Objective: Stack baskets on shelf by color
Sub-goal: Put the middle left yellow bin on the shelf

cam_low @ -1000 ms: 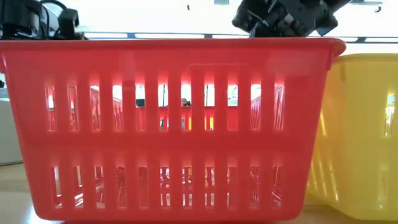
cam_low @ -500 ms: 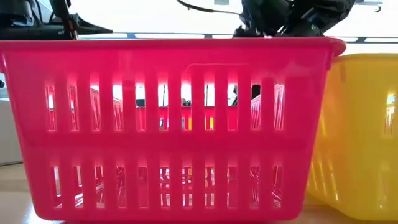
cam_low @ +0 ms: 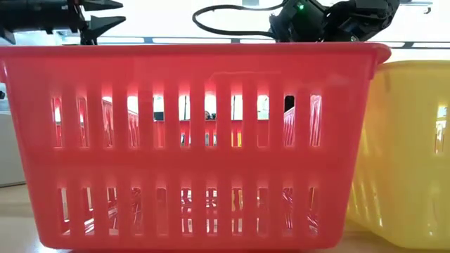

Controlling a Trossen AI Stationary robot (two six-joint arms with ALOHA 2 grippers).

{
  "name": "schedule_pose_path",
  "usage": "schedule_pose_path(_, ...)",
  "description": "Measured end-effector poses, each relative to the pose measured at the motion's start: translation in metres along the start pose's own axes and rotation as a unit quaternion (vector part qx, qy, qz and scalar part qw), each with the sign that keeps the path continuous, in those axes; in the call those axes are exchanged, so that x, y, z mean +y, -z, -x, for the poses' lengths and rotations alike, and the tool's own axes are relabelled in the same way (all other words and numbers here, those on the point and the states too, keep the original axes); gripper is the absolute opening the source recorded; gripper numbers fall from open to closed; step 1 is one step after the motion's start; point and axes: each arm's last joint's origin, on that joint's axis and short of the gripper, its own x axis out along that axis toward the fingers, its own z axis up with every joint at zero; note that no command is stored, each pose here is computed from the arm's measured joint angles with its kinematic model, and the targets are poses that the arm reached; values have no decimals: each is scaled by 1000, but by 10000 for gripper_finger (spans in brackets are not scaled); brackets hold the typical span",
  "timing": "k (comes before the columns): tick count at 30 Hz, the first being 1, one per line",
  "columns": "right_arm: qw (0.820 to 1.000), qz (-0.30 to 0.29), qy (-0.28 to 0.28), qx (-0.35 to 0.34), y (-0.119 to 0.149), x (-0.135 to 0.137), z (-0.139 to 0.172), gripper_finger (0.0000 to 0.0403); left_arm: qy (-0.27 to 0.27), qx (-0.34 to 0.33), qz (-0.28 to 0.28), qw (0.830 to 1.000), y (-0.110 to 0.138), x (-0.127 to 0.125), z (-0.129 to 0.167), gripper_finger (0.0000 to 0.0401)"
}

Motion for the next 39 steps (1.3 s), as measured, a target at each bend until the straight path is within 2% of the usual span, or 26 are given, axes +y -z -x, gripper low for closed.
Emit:
schedule_pose_path(2, 1000, -4, -2, -1, 0, 0, 0, 10, -6, 9, -15, 1000, -4, -3, 0, 117)
schedule_pose_path(5, 1000, -10, -7, -8, -3, 3, 4, 16, -18, 30, -35, 999, -7, -5, 1, 117)
schedule_pose_path(7, 1000, -17, -15, -16, -6, 6, 11, 7, -26, 43, -48, 998, -9, -7, 2, 117)
schedule_pose_path(13, 997, -19, -32, -66, -21, 13, 42, 0, -49, 78, -84, 992, -12, -9, 5, 117)
schedule_pose_path(18, 993, -17, -21, -119, -32, 17, 75, 0, -63, 109, -101, 987, -16, -11, 2, 117)
schedule_pose_path(25, 979, 43, 40, -197, -42, 18, 119, 0, -68, 133, -135, 980, -27, -14, -11, 117)
schedule_pose_path(30, 961, 116, 117, -223, -45, 6, 146, 0, -76, 157, -152, 973, -36, -17, -24, 117)
schedule_pose_path(34, 948, 166, 174, -209, -44, -13, 161, 0, -122, 205, -163, 957, -41, -16, -32, 117)
schedule_pose_path(39, 944, 206, 218, -134, -35, -44, 166, 0, -175, 268, -177, 931, -46, -15, -40, 117)
